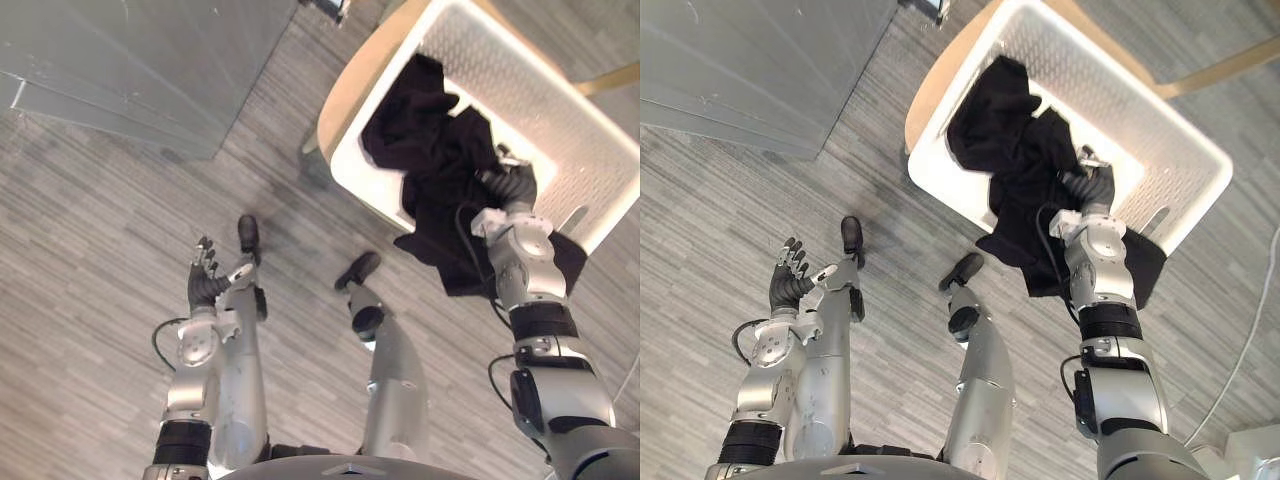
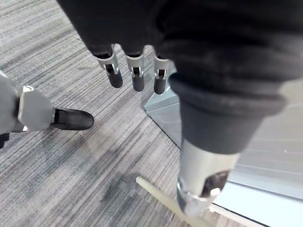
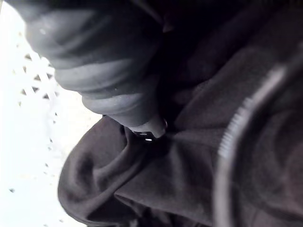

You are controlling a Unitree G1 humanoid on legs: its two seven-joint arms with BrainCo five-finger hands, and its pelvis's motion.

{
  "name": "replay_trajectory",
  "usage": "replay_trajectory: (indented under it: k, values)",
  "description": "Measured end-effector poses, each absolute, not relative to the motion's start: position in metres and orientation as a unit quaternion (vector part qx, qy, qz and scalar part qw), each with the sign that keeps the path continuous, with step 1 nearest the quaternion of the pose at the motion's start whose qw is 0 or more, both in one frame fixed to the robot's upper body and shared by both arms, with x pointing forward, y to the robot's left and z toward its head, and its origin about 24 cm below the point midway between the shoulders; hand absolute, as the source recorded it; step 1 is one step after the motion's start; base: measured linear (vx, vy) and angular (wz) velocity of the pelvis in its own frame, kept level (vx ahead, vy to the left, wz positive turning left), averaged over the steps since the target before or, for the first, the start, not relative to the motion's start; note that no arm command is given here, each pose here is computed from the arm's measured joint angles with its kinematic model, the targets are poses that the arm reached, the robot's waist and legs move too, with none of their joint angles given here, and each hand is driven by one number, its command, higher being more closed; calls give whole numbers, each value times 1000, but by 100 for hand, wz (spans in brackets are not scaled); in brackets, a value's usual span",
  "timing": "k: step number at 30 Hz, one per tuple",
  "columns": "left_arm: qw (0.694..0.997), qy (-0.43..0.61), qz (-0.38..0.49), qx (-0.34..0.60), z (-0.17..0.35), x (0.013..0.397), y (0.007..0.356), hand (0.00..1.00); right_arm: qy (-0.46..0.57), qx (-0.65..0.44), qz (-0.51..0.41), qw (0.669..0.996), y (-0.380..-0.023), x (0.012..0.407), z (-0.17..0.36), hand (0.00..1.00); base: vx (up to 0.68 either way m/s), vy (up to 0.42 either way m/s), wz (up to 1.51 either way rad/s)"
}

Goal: Pick up the laundry basket with both hands and put the clothes into the washing machine.

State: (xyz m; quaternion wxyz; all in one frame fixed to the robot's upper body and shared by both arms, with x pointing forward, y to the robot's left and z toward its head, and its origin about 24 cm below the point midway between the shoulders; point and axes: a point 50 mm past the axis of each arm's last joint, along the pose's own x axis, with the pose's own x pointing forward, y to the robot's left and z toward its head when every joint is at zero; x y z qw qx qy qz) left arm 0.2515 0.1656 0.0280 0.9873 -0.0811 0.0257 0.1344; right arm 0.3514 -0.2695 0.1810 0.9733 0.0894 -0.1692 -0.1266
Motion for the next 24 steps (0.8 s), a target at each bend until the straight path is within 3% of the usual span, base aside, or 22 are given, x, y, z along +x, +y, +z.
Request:
replay_trajectory:
  k: [9,24]
  values:
    - [984,12,150,-97,34,252,165,0,-315,246,-16,917,-208,357,269,100,82,-84,8]
    - [984,49,139,-98,18,251,154,0,-390,356,19,849,-188,336,296,100,41,-47,8]
